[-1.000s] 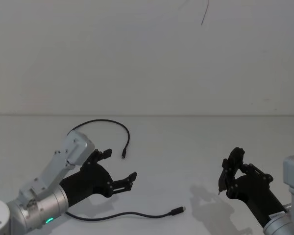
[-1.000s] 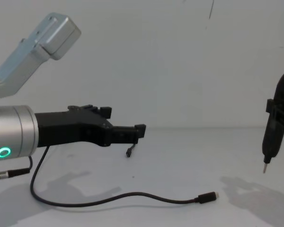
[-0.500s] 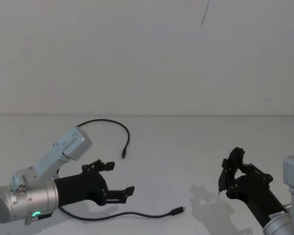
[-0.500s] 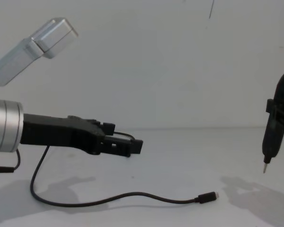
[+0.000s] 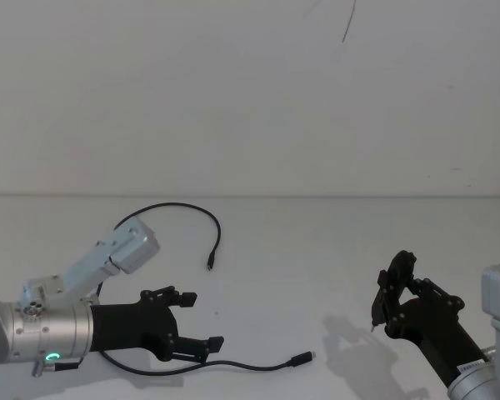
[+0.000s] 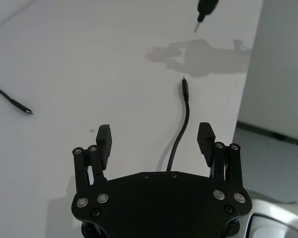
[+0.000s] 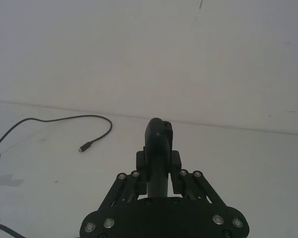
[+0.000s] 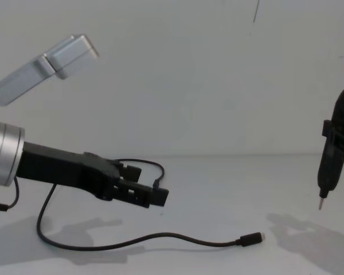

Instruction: Pick up the data cable with the one hand.

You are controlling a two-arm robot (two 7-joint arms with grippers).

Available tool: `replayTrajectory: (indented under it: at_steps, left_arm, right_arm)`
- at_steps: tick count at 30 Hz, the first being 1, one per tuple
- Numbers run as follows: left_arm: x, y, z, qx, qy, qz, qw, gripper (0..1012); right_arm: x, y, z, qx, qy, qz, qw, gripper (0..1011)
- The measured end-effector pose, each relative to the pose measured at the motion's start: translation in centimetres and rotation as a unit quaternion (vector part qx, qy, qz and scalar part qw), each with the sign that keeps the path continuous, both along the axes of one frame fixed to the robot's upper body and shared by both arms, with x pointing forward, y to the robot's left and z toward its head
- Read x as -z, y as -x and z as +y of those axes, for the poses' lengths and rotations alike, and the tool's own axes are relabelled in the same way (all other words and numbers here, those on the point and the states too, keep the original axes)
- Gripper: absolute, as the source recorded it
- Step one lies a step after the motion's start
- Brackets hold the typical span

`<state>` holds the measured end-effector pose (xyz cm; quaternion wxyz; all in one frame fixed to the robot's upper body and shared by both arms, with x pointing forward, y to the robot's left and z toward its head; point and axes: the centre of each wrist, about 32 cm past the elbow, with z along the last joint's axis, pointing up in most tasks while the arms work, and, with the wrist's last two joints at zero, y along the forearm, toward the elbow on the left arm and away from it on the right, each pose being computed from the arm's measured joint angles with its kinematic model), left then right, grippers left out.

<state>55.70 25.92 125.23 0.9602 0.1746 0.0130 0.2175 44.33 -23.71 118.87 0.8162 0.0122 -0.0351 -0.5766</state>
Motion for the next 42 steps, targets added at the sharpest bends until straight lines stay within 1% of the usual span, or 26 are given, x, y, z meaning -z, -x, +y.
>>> replayTrajectory:
  at_steps: [3,6,7,10,11,16,20,29,42]
  left_arm:
    - [0.07,-0.51,-0.01,0.014,-0.012,0.006,0.9998,1001]
    - [0.15,-0.83,-0.05,0.021,-0.019,0.008,0.9996,1001]
    - [0.23,-1.01,-0.10,0.025,-0.023,0.009,0.9994,1001]
    - [0.43,-1.28,-0.18,0.031,-0.029,0.010,0.9990,1002]
    - [0.56,-1.49,-0.25,0.034,-0.034,0.011,0.9988,1002]
    - [0.98,-2.05,-0.59,0.043,-0.043,0.013,0.9981,1002]
    - [1.27,-2.32,-0.91,0.048,-0.048,0.012,0.9976,1001]
    - [1.97,-2.59,-1.72,0.057,-0.056,0.015,0.9967,1002]
    - [2.64,-2.57,-2.45,0.055,-0.066,0.021,0.9961,1001]
  right_arm:
    - [0.0,0.0,0.0,0.000,0.000,0.000,1.0000,263]
    - [0.0,0.0,0.0,0.000,0.000,0.000,1.0000,263]
    - [0.0,0.0,0.0,0.000,0.000,0.000,1.0000,263]
    - [0.0,0.0,0.0,0.000,0.000,0.000,1.0000,263]
    - [0.0,0.0,0.0,0.000,0.000,0.000,1.0000,263]
    - [0.0,0.0,0.0,0.000,0.000,0.000,1.0000,263]
    - [0.0,0.0,0.0,0.000,0.000,0.000,1.0000,263]
    - [0.0,0.0,0.0,0.000,0.000,0.000,1.0000,263]
    - [0.0,0.0,0.0,0.000,0.000,0.000,1.0000,263]
